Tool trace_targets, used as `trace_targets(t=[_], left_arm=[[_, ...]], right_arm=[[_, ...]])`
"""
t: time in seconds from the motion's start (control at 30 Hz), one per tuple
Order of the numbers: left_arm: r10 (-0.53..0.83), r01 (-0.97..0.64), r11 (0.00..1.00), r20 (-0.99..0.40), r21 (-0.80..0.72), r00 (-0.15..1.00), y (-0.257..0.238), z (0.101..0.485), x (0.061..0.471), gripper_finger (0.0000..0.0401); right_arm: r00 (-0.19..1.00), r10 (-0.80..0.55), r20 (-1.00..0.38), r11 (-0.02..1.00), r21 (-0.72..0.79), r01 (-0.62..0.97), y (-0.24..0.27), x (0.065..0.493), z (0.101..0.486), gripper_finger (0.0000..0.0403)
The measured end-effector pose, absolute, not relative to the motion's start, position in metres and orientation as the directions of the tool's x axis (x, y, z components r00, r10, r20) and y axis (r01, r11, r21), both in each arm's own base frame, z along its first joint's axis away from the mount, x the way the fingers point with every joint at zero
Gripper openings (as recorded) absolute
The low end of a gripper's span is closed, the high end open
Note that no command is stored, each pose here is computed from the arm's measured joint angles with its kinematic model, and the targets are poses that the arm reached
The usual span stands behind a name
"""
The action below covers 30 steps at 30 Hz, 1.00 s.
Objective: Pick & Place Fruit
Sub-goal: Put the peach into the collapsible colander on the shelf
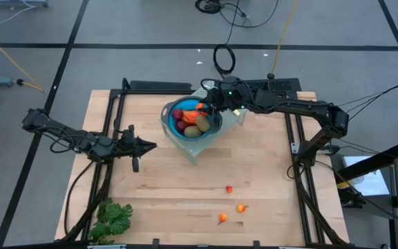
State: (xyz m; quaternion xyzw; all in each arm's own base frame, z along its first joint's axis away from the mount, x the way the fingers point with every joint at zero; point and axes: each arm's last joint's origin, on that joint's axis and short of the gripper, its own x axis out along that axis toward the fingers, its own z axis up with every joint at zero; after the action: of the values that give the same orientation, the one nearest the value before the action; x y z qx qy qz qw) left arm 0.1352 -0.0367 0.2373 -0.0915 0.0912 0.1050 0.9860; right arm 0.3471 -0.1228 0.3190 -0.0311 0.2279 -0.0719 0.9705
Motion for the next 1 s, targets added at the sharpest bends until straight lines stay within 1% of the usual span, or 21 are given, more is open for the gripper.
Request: trace_targets(t=[0.23,0.33,0.43,0.5,0.57,0.77,1.0], left_arm=[[0.190,-0.223,0.961,-0.199,-0.161,0.961,-0.037,0.237,0.135,0.0019],[0.188,-0.222,0.962,-0.200,-0.161,0.962,-0.037,0.237,0.135,0.0019],[0.188,-0.222,0.962,-0.200,-0.161,0.962,-0.037,0.237,0.135,0.0019],[0.188,-0.221,0.962,-0.200,-0.160,0.962,-0.037,0.237,0.135,0.0019],[0.188,-0.221,0.962,-0.200,-0.158,0.962,-0.037,0.237,0.135,0.0019],[0.189,-0.217,0.967,-0.200,-0.132,0.961,-0.037,0.237,0.135,0.0019],[0.184,-0.213,0.968,-0.200,-0.135,0.962,-0.037,0.237,0.135,0.0019]], right_arm=[[0.886,-0.154,-0.438,0.988,-0.094,0.125,-0.123,0.347,0.319,0.0198],[0.893,-0.156,-0.422,0.987,-0.099,0.125,-0.122,0.347,0.321,0.0207],[0.912,-0.152,-0.381,0.987,-0.111,0.118,-0.115,0.342,0.334,0.0208],[0.926,-0.143,-0.350,0.986,-0.126,0.105,-0.108,0.338,0.344,0.0201],[0.922,-0.132,-0.363,0.988,-0.127,0.092,-0.100,0.332,0.349,0.0188],[0.913,-0.177,-0.367,0.974,-0.197,0.110,-0.078,0.318,0.364,0.0130],[0.905,-0.123,-0.408,0.987,-0.144,0.070,-0.058,0.303,0.372,0.0068]])
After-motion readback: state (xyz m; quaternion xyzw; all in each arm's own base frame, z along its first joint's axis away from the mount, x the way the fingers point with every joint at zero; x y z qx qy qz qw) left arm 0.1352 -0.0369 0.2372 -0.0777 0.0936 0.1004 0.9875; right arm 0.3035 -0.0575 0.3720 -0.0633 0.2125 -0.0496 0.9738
